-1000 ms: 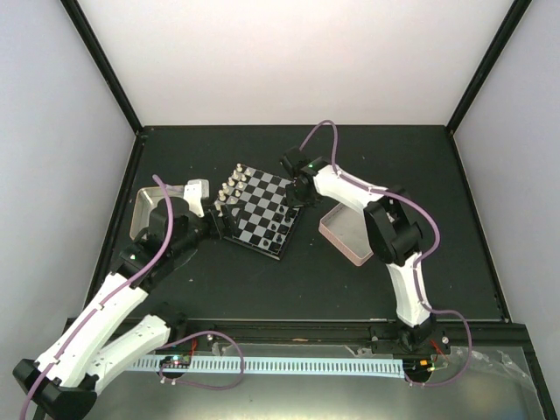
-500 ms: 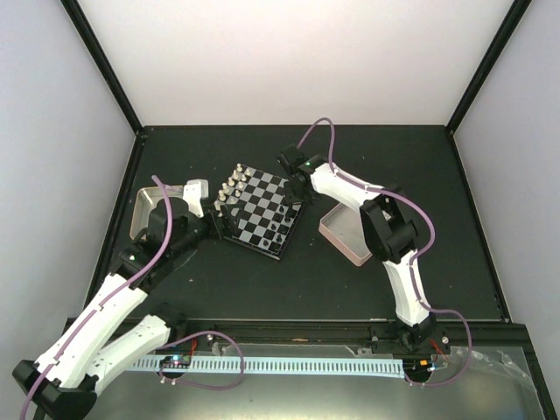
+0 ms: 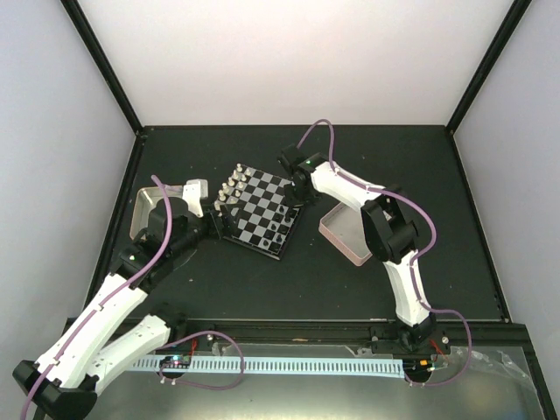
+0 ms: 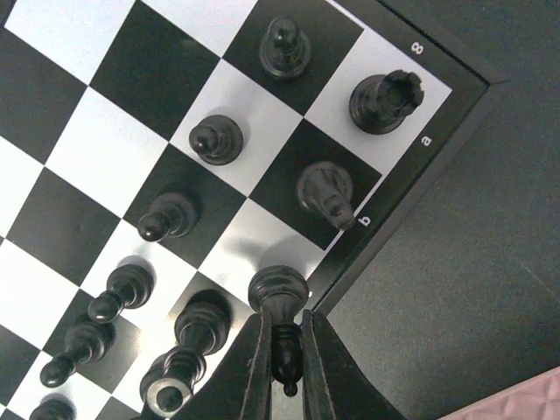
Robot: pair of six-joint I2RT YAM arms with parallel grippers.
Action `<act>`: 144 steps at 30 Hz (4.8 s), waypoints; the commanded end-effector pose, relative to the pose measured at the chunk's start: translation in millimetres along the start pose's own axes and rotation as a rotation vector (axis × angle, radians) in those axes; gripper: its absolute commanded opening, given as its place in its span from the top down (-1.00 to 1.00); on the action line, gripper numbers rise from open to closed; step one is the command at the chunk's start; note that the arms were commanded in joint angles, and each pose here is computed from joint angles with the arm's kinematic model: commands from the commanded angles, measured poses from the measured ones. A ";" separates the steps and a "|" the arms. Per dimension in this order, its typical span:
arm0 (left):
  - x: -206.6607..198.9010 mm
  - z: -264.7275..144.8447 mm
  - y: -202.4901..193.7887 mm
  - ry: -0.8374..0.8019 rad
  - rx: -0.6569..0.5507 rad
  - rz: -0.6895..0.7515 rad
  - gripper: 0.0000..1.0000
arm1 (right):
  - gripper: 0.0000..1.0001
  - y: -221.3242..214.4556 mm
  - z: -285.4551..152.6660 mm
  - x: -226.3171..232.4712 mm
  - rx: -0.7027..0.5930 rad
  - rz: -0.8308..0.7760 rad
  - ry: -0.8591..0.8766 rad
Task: Set up the chess pieces on the board
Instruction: Place the chess piece on the chessboard, then adjust the chess piece on the chessboard, then reset both arms
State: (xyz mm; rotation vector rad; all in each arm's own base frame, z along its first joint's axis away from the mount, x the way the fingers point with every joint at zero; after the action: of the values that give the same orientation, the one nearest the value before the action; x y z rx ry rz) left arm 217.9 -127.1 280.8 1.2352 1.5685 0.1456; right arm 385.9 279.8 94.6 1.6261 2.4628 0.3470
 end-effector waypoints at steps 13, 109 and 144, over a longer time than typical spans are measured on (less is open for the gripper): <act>-4.7 -5.3 7.1 -0.004 -0.015 0.011 -0.93 | 0.70 15.4 -7.3 1.3 -0.026 -0.004 -0.004; -4.5 -5.4 12.0 0.032 -0.011 0.032 -0.95 | 0.63 22.1 1.9 11.2 -0.052 0.014 -0.014; -4.5 -10.0 17.0 0.065 -0.015 0.041 -0.98 | 0.26 40.4 -80.4 0.7 -0.213 0.029 -0.017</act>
State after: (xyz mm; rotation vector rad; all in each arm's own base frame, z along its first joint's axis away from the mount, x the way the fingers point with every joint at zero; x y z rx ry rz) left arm 219.1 -123.8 282.6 1.2745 1.6044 0.1794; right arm 397.6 293.9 113.6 1.6092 2.4164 0.4070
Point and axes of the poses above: each gripper's point midway between its finger pads, its own z axis out along the fingers, its own x axis along the line the jaws close on, y = z × x, the point moved 4 cm from there along -z, back along the fingers, and after that the axes turned 11 degrees about -z, right-handed, at the moved point
